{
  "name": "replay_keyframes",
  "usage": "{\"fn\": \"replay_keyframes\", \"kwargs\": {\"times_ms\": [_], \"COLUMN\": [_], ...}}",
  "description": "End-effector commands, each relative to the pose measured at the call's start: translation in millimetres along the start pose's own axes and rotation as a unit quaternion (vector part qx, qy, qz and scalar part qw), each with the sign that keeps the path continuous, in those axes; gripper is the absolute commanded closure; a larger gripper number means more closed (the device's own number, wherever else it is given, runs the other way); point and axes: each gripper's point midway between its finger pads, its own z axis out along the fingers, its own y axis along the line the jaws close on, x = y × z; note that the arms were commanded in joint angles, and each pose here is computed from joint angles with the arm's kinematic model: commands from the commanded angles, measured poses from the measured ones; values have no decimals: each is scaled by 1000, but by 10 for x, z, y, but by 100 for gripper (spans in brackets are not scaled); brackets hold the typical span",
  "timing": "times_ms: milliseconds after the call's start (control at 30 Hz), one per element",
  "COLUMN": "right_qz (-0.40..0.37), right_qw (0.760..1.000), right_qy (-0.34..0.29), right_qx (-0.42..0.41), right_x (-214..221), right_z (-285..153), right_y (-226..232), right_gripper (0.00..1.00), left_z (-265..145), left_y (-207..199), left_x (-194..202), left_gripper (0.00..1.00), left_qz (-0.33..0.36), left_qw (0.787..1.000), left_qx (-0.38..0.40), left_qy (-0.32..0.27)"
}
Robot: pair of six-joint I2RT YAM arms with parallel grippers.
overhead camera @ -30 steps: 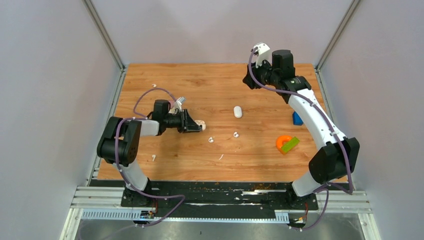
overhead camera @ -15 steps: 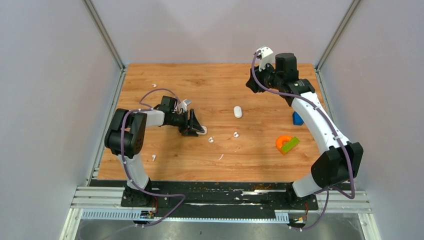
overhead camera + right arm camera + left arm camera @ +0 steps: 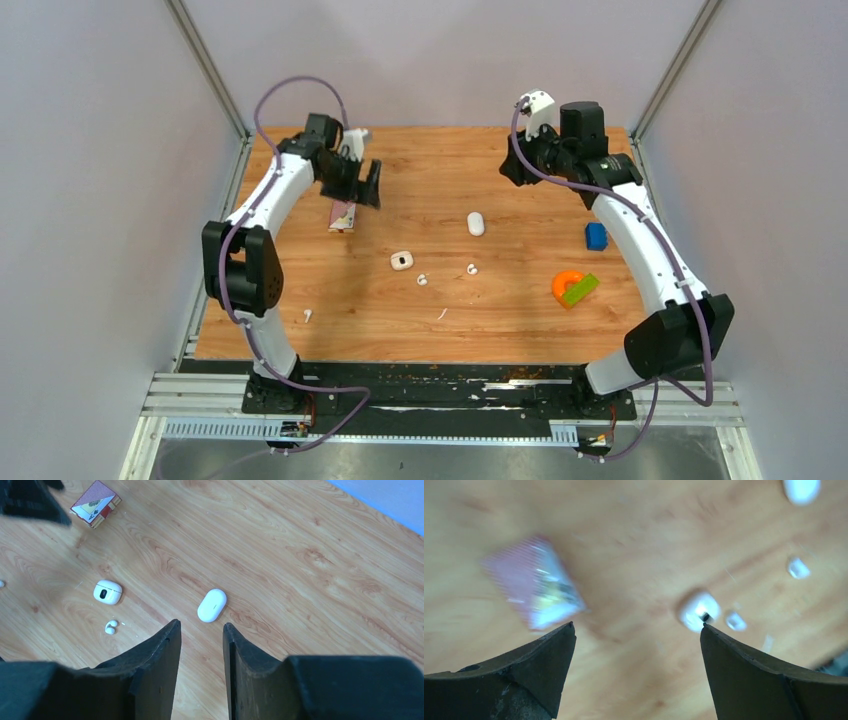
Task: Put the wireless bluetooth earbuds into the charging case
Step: Pick up the earbud from the corner of the board.
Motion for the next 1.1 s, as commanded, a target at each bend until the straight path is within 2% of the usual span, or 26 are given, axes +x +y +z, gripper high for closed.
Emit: {"fn": "replay_keyframes", "kwargs": {"times_ms": [0, 67, 167, 500, 567, 700, 867, 1067], "right_qz": [-20, -20, -21, -22, -27, -40, -45, -48], "right_qw": [999, 999, 999, 999, 998, 997, 995, 993], "right_qy": [-34, -33, -28, -4, 5, 28, 68, 88], "right_qx": [19, 23, 29, 49, 49, 53, 54, 58], "right_x": [-232, -206, -136, 163, 235, 395, 579, 653], "right_z": [-214, -221, -238, -330, -335, -347, -399, -366], "right_y": [-36, -50, -73, -104, -103, -128, -129, -175], "right_gripper": [63, 63, 63, 63, 64, 64, 65, 65], "left_z": [-535, -505, -416, -29, -16, 178, 230, 400], "left_y": [903, 1257, 1546, 2161, 2382, 2585, 2817, 2873], "left_x": [-677, -820, -966, -1189, -1182, -1213, -1295, -1312], "left_gripper": [0, 3, 15, 25, 28, 33, 34, 36], "left_qz": [52, 14, 5, -14, -32, -49, -74, -85], "left_qw": [971, 961, 957, 952, 950, 954, 946, 952], "left_qx": [-224, -265, -278, -286, -287, -269, -278, -247], "left_qy": [-69, -82, -87, -107, -115, -126, -149, -159]}}
